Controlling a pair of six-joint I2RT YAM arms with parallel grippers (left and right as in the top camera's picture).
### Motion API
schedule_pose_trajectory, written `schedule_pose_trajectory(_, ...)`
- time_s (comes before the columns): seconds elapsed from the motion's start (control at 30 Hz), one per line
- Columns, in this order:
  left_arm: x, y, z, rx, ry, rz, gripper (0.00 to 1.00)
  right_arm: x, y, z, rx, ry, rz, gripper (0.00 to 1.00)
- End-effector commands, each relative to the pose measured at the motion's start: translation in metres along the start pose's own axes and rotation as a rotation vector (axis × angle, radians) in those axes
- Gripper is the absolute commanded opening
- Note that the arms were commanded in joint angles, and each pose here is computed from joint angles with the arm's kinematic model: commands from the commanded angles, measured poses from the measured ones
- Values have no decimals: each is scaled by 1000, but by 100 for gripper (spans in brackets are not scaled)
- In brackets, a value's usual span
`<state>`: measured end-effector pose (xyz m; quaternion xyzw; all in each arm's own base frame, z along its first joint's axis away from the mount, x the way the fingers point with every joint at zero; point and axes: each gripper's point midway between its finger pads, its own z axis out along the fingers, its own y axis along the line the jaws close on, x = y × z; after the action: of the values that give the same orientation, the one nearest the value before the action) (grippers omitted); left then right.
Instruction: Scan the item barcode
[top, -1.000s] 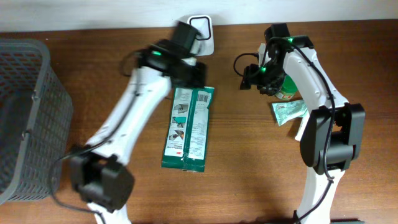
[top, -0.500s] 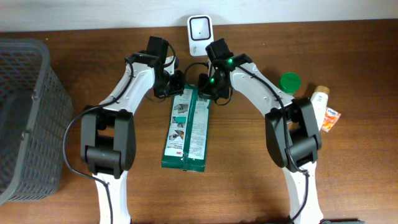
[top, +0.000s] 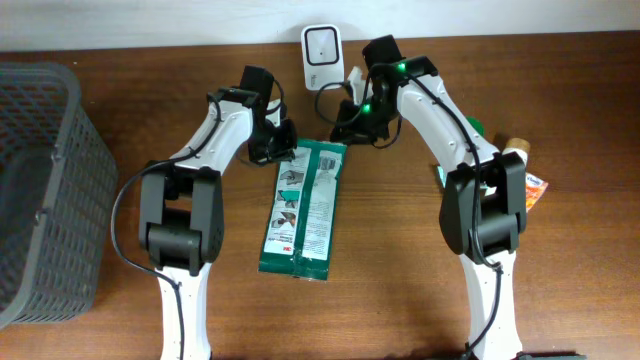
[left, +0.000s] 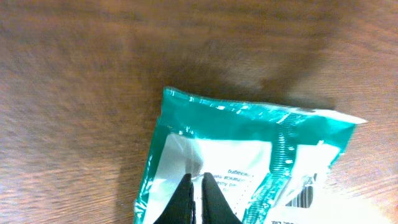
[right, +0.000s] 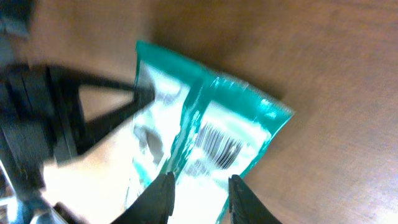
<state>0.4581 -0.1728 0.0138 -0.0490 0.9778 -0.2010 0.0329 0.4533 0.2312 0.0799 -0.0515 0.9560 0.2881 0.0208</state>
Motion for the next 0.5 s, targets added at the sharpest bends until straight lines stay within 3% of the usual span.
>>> schedule_pose_trajectory(0.0,-35,-26,-100,65,-212,103,52,29,36,-10,-45,78,-83,29)
schedule_pose_trajectory(0.03,-40,-20,-129,54,-268,93,67,41,46,4,-37,112,-109,29)
schedule_pose_trajectory(0.1,-45,20,-194,-61,-395,20,74,70,77,39,-4,180,-192,30)
schedule_pose_trajectory(0.27,-40,45,-200,-108,-376,8,73,124,121,107,90,265,-244,36)
schedule_pose_trajectory(0.4,-37,46,-199,-118,-362,25,74,139,83,126,264,287,-103,36)
schedule_pose_trajectory(0.47,-37,46,-199,-121,-360,41,73,129,62,119,331,257,-46,36)
